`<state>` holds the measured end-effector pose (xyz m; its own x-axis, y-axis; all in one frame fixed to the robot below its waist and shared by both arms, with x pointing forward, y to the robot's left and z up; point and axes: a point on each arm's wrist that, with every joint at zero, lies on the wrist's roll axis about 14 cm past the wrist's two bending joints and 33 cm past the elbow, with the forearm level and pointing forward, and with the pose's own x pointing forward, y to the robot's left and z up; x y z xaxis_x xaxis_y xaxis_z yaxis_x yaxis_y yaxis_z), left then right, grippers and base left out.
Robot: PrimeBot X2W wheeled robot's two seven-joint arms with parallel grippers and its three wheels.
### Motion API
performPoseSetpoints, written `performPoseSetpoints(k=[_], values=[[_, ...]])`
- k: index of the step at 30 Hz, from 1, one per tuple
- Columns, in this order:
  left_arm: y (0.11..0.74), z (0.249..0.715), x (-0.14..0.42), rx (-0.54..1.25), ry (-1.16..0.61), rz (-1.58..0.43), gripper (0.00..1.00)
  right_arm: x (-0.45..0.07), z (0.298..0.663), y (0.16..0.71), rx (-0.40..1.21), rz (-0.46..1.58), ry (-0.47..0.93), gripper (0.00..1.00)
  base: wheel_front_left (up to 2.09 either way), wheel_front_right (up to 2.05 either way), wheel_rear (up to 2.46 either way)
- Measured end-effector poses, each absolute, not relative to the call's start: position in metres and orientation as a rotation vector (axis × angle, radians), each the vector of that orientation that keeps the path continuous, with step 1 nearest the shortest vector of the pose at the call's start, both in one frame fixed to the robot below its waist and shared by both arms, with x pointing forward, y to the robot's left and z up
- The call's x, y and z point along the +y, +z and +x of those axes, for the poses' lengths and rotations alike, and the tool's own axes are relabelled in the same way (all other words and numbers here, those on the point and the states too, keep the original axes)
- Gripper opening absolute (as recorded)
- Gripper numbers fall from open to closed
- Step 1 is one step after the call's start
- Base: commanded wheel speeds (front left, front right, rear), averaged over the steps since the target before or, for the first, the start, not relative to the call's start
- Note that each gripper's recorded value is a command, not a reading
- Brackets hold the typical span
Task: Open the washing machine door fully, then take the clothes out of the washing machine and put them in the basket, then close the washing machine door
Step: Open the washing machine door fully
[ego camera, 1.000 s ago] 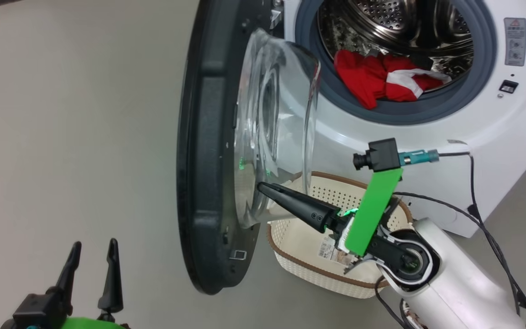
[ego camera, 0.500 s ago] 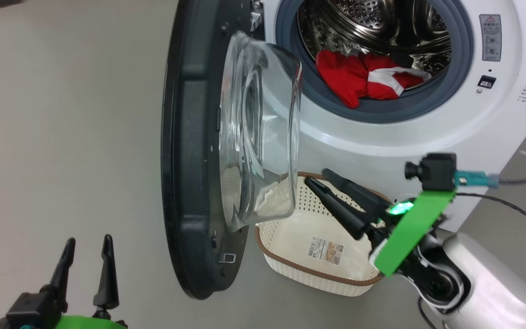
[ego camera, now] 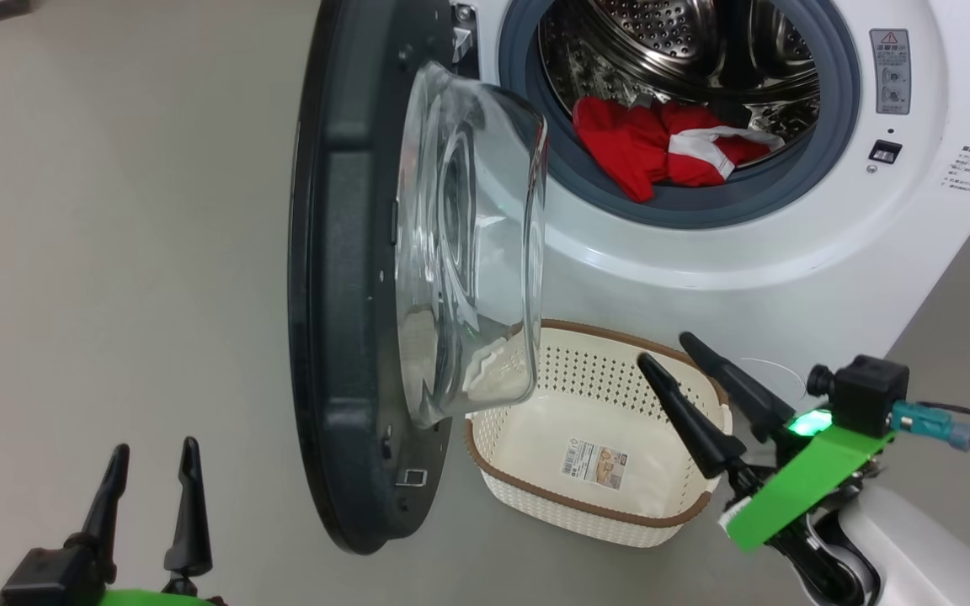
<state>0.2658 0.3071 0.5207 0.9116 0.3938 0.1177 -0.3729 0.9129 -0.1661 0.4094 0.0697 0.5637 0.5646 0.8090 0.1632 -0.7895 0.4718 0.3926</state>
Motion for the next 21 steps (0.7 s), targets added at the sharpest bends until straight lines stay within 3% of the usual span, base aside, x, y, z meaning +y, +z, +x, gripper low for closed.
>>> performPoseSetpoints(k=[9, 21], values=[[0.522, 0.266, 0.308, -0.157, 0.399, -0.148, 1.0, 0.046, 0.416, 0.547, -0.044, 0.277, 0.874, 1.0, 0.0, 0.0, 0.0], [0.519, 0.263, 0.307, -0.149, 0.408, -0.16, 1.0, 0.032, 0.418, 0.537, -0.067, 0.223, 0.788, 1.0, 0.0, 0.0, 0.0]])
